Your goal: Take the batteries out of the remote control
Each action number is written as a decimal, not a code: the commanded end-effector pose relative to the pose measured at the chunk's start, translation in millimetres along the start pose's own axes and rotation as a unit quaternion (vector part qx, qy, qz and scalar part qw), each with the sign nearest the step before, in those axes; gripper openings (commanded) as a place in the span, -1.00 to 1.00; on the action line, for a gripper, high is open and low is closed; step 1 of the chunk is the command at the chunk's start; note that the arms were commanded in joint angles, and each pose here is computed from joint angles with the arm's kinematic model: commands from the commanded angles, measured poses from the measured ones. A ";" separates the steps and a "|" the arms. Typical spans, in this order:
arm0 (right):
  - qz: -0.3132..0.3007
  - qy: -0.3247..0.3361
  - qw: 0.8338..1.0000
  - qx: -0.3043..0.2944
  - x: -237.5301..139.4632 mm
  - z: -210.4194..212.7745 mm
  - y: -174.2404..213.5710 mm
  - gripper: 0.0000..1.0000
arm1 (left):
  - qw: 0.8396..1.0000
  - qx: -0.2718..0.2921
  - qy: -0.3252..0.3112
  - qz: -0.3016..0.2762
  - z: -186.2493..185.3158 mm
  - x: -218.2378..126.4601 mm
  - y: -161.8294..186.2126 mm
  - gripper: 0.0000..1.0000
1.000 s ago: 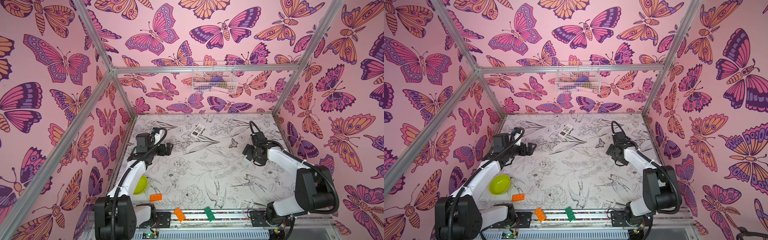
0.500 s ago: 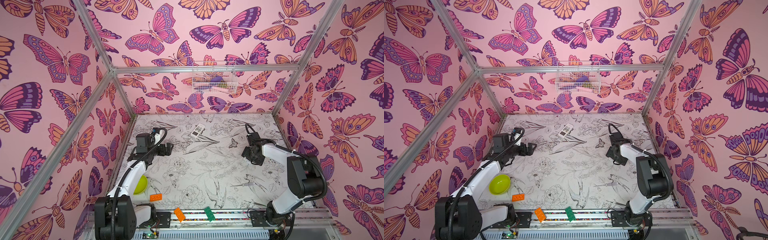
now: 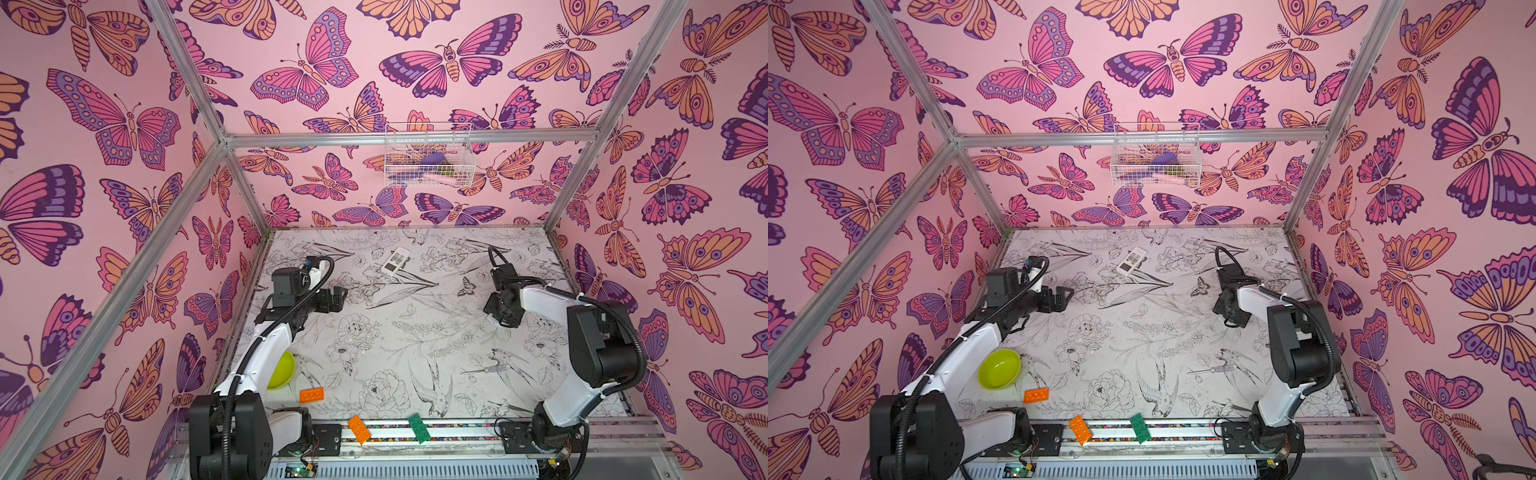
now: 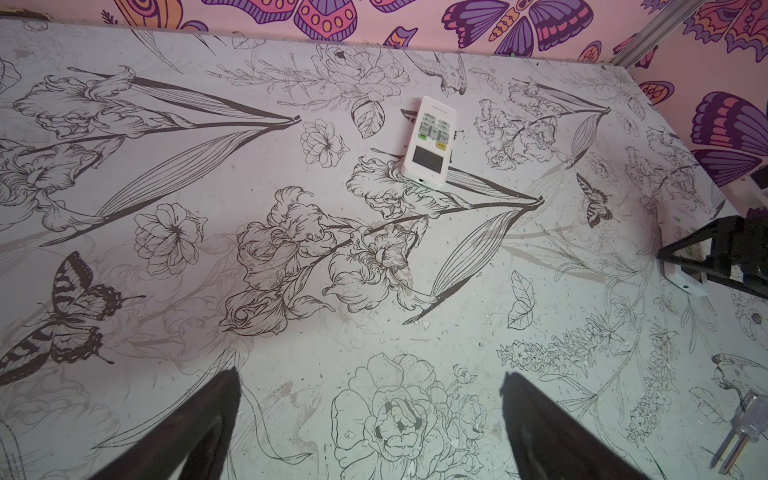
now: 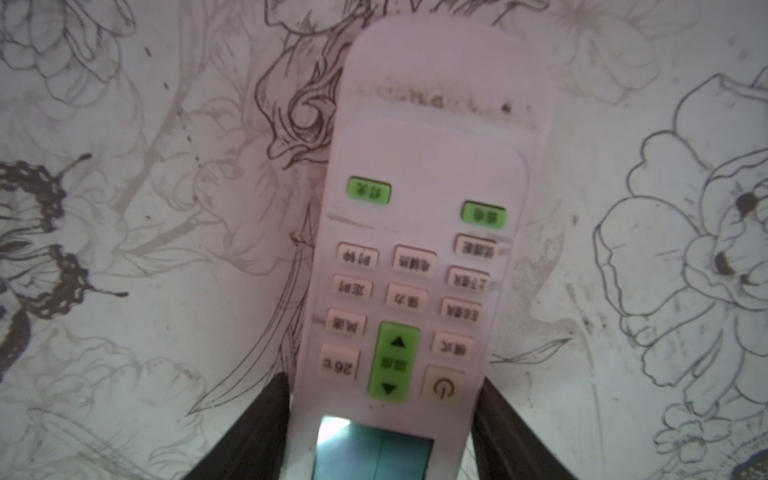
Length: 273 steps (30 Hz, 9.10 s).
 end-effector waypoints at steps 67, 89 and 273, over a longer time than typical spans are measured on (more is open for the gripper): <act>-0.094 -0.600 0.512 -0.608 -243.2 157.1 90.6 -0.25 | 0.487 0.802 0.324 -0.119 -188.0 -41.0 -39.6 0.35; -0.100 -0.609 0.508 -0.601 -235.1 158.0 96.0 -0.22 | 0.482 0.800 0.339 -0.113 -190.3 -40.6 -26.3 -0.66; -0.140 -0.205 0.783 -0.571 -139.8 151.6 84.7 -0.98 | 0.971 -0.076 0.215 0.078 -50.5 1.7 45.8 0.99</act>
Point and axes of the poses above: each gripper's point midway between its finger pads, its own x axis out along the fingers, its own z axis along the line the jaws close on, y = z × x, the point moved 7 cm from there along -x, back along the fingers, and after that the axes turned 6 degrees about -x, right-handed, at the moved point
